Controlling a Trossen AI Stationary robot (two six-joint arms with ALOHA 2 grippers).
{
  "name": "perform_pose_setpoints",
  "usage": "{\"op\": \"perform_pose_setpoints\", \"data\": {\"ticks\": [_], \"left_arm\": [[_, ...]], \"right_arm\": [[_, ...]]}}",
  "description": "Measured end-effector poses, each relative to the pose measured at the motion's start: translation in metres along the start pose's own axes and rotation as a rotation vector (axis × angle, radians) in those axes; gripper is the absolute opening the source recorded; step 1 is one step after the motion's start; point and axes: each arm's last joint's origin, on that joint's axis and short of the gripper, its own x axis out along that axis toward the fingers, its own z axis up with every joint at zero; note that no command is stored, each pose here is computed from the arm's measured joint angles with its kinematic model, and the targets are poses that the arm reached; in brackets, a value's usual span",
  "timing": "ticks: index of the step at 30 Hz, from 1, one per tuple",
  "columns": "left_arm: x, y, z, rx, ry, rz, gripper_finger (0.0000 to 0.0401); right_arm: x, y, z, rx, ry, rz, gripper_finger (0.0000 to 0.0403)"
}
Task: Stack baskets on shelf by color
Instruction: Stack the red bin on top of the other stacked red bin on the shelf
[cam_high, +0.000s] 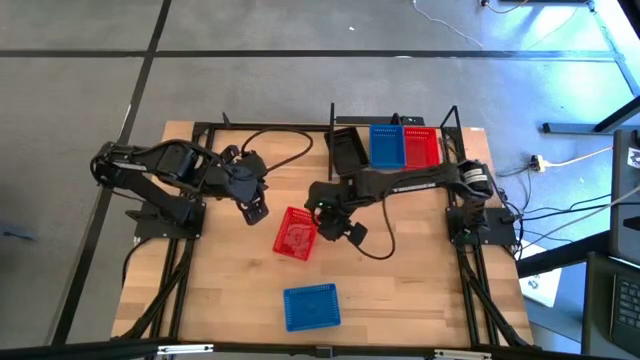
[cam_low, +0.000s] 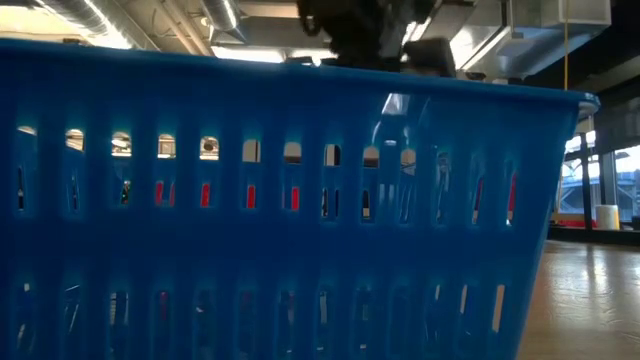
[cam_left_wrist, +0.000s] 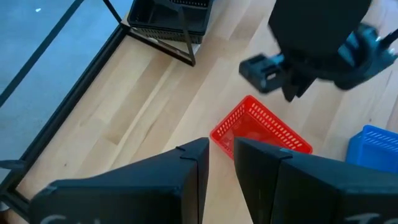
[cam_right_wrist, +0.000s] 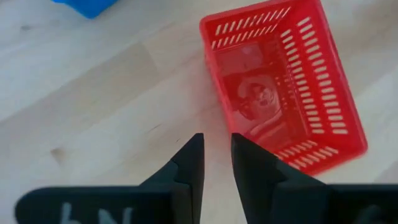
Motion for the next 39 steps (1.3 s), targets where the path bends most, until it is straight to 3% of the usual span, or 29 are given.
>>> {"op": "perform_pose_setpoints", "data": {"ticks": [5, 12, 29, 34, 39], "left_arm": [[0.0, 0.0, 0.0, 0.0, 0.001, 0.0, 0.0066], [0.0, 0.0, 0.0, -0.001, 0.001, 0.0, 0.0066], [0.0, 0.0, 0.0, 0.001, 0.003, 0.001, 0.0066], [0.0, 0.0, 0.0, 0.001, 0.003, 0.001, 0.0066], [0.0, 0.0, 0.0, 0.002, 0.003, 0.001, 0.0066]], "right_arm": [[0.02, -0.007, -0.001, -0.031, -0.013, -0.026, 0.0069], [0.022, -0.01, 0.001, -0.114, -0.031, -0.058, 0.0068], [0.064, -0.012, -0.013, -0.098, 0.007, 0.011, 0.0068], [0.075, -0.012, -0.019, -0.068, 0.079, -0.002, 0.0058], [0.069, -0.008, -0.022, 0.068, 0.156, -0.001, 0.0008]]}}
